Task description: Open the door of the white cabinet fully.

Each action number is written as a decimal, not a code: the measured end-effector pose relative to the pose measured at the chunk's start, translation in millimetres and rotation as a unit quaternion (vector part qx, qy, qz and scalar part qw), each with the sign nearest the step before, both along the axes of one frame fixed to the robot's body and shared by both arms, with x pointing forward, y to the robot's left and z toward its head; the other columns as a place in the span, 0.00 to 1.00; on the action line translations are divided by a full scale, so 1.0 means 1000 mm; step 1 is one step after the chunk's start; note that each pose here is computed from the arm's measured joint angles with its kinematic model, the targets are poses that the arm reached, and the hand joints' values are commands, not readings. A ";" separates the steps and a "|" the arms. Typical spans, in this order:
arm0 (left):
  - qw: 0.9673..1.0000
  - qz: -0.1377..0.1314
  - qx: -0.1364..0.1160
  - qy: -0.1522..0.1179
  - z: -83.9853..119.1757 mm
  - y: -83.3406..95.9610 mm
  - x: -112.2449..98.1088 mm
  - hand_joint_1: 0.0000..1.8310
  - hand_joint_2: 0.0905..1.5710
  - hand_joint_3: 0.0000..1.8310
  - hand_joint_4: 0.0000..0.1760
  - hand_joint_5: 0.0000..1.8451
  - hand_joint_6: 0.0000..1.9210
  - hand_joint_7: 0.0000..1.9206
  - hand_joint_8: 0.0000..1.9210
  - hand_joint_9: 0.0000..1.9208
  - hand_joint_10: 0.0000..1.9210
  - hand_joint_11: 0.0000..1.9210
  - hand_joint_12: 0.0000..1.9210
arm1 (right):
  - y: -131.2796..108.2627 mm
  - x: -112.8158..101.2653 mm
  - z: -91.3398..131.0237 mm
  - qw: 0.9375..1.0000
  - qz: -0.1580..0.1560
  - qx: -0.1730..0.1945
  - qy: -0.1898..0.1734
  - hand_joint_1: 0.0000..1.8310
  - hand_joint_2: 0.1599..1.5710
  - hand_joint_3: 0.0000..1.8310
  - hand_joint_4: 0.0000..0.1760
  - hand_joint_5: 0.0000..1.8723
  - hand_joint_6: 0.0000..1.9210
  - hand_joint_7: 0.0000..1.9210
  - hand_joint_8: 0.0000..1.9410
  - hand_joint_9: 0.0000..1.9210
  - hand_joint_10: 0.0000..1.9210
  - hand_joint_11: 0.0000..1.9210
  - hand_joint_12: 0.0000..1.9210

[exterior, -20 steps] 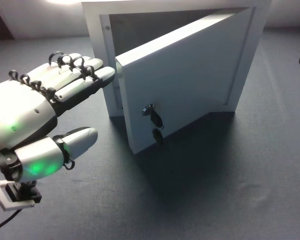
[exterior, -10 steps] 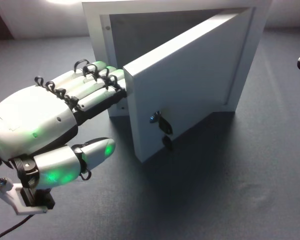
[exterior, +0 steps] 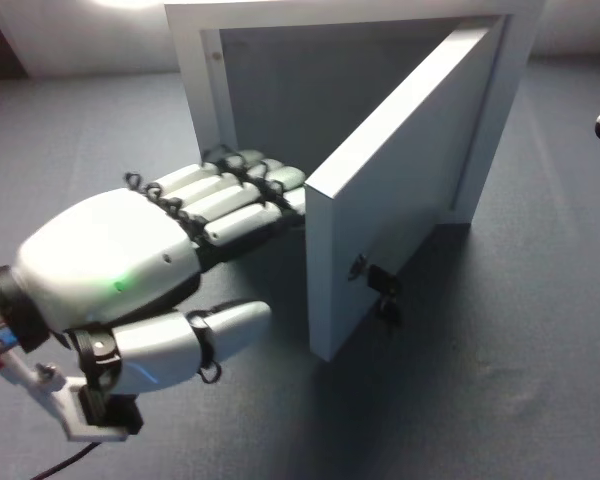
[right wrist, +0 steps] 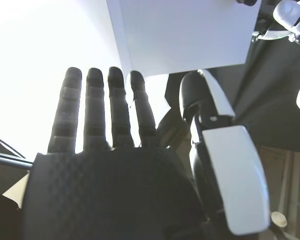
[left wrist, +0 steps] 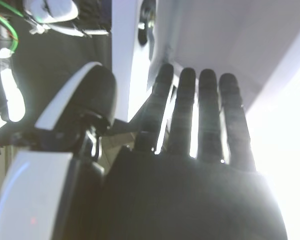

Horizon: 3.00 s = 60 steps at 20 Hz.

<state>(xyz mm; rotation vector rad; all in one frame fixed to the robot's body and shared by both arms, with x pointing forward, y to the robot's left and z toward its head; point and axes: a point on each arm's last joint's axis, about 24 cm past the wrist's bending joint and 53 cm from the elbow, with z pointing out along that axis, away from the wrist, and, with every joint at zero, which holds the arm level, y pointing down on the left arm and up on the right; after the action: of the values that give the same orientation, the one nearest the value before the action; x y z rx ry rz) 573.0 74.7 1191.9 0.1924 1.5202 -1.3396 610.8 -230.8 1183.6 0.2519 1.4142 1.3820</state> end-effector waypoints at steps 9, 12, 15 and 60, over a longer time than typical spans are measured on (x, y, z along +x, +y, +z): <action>0.999 -0.048 0.012 -0.008 0.001 -0.036 -0.002 0.00 1.00 0.10 0.00 0.04 0.01 0.02 0.01 0.02 0.01 0.04 0.02 | 0.000 0.000 -0.001 1.000 0.000 0.001 0.001 0.26 0.86 0.00 0.00 0.12 0.00 0.11 0.00 0.09 0.00 0.07 0.02; 0.998 -0.067 0.013 -0.012 0.002 -0.053 -0.003 0.00 1.00 0.11 0.00 0.04 0.01 0.02 0.01 0.01 0.00 0.04 0.02 | 0.001 0.000 -0.002 1.000 -0.001 0.004 0.003 0.27 0.86 0.00 0.00 0.13 0.00 0.11 0.00 0.09 0.00 0.07 0.01; 0.995 -0.090 0.024 -0.021 0.001 -0.069 -0.010 0.00 1.00 0.11 0.00 0.09 0.00 0.06 0.00 0.05 0.00 0.07 0.03 | 0.002 0.001 -0.005 1.000 0.001 0.006 0.007 0.27 0.86 0.00 0.00 0.13 0.00 0.11 0.00 0.09 0.00 0.08 0.02; 0.968 0.233 -0.087 -0.031 0.041 0.162 0.014 0.00 0.96 0.00 0.00 0.01 0.00 0.00 0.00 0.00 0.00 0.00 0.00 | -0.050 0.005 0.029 0.995 -0.081 0.047 -0.036 0.30 0.90 0.01 0.00 0.11 0.00 0.10 0.00 0.07 0.00 0.06 0.01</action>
<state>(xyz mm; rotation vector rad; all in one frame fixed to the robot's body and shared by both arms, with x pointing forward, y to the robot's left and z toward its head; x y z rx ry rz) 586.8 237.1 1232.9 -0.2227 1.2834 -1.0669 615.6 -280.9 1212.7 0.3658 1.2426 1.3134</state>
